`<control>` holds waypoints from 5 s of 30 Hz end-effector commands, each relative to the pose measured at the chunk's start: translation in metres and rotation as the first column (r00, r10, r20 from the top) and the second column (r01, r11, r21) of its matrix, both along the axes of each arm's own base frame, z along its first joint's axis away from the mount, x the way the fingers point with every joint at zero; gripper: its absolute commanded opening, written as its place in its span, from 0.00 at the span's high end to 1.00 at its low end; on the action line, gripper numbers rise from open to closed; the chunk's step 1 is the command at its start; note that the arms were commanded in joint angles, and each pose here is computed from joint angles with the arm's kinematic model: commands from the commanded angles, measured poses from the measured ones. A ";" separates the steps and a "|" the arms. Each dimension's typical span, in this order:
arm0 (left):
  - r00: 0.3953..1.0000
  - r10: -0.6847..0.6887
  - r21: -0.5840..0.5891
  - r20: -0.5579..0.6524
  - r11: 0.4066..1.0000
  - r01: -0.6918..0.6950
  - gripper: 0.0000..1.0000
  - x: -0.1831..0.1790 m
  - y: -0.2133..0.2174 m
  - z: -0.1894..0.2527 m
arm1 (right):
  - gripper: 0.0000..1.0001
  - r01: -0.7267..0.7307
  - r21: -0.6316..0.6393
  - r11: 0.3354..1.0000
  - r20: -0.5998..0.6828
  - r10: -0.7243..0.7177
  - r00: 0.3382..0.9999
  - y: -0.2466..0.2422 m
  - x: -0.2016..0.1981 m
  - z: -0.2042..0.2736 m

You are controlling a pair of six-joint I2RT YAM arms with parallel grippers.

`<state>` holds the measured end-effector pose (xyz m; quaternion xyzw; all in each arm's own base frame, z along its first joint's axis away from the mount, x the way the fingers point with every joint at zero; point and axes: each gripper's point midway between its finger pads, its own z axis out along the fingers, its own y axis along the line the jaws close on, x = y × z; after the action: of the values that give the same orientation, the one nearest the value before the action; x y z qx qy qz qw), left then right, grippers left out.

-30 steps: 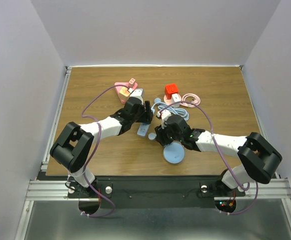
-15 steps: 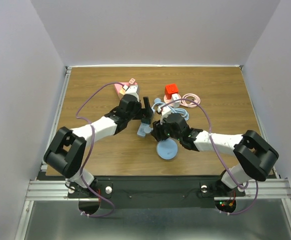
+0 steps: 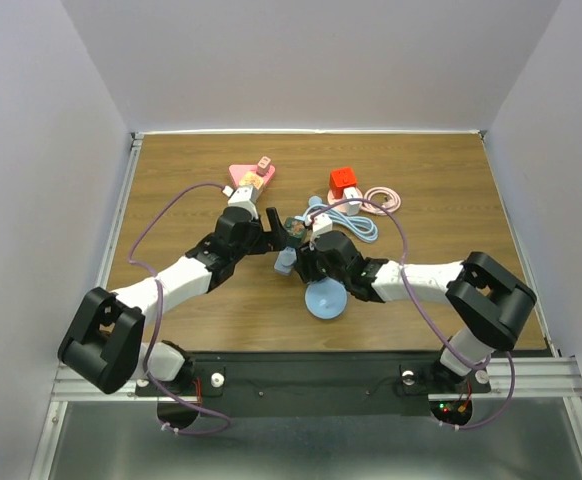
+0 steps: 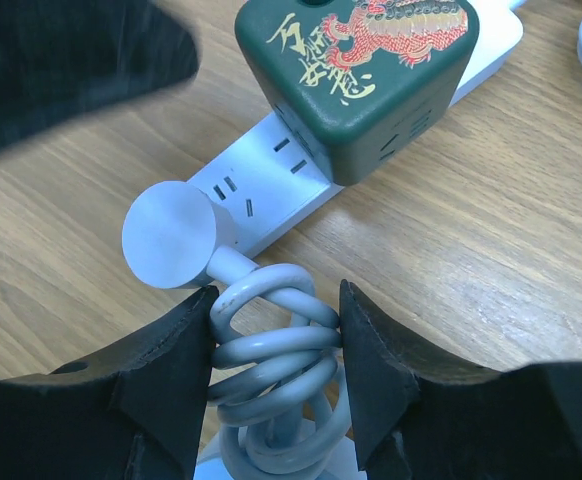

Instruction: Insert the plug

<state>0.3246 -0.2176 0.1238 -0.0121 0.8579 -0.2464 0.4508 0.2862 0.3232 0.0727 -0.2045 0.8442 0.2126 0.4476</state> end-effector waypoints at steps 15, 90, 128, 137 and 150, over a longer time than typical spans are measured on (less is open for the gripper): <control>0.998 -0.057 -0.099 -0.022 0.994 0.054 0.01 -0.021 -0.007 -0.015 | 1.00 0.177 0.086 0.980 0.041 -0.181 0.983 0.026 0.025 0.023; 0.986 -0.038 -0.093 -0.161 0.995 0.023 0.71 -0.047 0.003 -0.090 | 1.00 0.352 -0.119 0.928 -0.112 -0.365 0.924 -0.011 -0.017 -0.049; 0.941 -0.034 0.049 -0.337 0.997 0.053 0.92 -0.092 0.010 -0.155 | 0.38 0.275 -0.084 0.958 -0.161 -0.286 0.945 -0.007 -0.035 -0.014; 0.936 -0.032 0.059 -0.350 0.997 0.056 0.93 -0.093 0.011 -0.160 | 0.21 0.346 0.020 0.938 -0.105 -0.342 0.934 -0.008 -0.022 0.029; 0.935 -0.031 0.058 -0.355 0.997 0.055 0.94 -0.094 0.011 -0.160 | 0.21 0.436 0.063 0.898 -0.078 -0.431 0.899 -0.012 0.014 0.030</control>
<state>0.2930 -0.2371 0.0518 -0.0491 0.8456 -0.3202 0.4244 0.2799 0.3007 0.0803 -0.0190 0.8930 0.1267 0.4314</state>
